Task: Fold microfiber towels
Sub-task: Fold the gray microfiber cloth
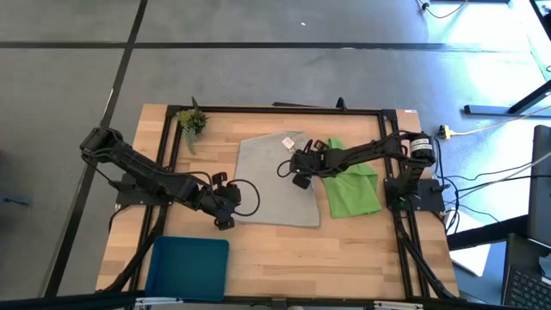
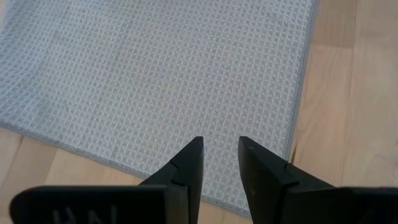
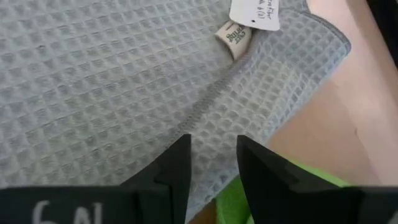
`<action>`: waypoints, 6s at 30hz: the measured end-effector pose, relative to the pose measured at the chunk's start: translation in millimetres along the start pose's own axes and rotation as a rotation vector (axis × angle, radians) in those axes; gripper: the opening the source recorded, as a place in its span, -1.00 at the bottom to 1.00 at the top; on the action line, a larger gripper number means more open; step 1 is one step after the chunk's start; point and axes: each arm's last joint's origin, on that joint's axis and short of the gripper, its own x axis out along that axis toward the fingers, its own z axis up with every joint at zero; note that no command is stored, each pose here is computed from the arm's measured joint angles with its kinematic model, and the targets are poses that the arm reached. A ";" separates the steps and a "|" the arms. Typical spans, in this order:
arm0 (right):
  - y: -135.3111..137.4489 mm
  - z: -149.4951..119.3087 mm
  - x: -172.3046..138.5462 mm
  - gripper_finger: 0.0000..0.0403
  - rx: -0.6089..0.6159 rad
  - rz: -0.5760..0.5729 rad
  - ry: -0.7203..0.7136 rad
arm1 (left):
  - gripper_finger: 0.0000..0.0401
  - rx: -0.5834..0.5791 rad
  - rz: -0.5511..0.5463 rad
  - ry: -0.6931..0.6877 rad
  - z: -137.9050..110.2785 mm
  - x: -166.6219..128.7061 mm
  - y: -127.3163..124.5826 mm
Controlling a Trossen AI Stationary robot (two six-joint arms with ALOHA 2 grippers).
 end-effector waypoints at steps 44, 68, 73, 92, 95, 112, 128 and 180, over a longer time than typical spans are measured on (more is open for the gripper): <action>5.3 -2.6 -11.6 -0.36 -0.041 0.024 0.086 | -0.54 -0.004 0.005 -0.006 0.3 0.0 0.1; 3.2 -5.6 -7.0 -0.95 -0.021 0.009 0.118 | -0.54 -0.003 0.005 -0.006 0.3 0.0 0.0; 0.0 -7.9 -6.9 -0.98 0.108 -0.052 0.128 | -0.54 -0.003 0.016 -0.012 0.5 0.0 0.3; 0.3 -9.3 -7.4 -0.99 0.190 -0.038 0.148 | -0.54 -0.240 0.223 -0.082 28.2 53.6 109.6; -0.5 -9.2 -7.0 -0.99 0.189 -0.036 0.152 | -0.54 -0.271 0.253 -0.040 25.9 70.4 126.8; -14.5 -5.5 0.5 -0.98 0.251 -0.044 0.170 | -0.54 -0.280 0.234 0.146 3.8 129.4 146.0; -43.2 1.3 -19.8 -0.95 0.475 -0.136 0.116 | -0.54 -0.228 0.237 0.202 -1.1 128.4 145.9; -79.7 38.6 26.5 -0.21 0.189 0.165 0.059 | -0.54 -0.228 0.226 0.198 -1.0 128.6 145.6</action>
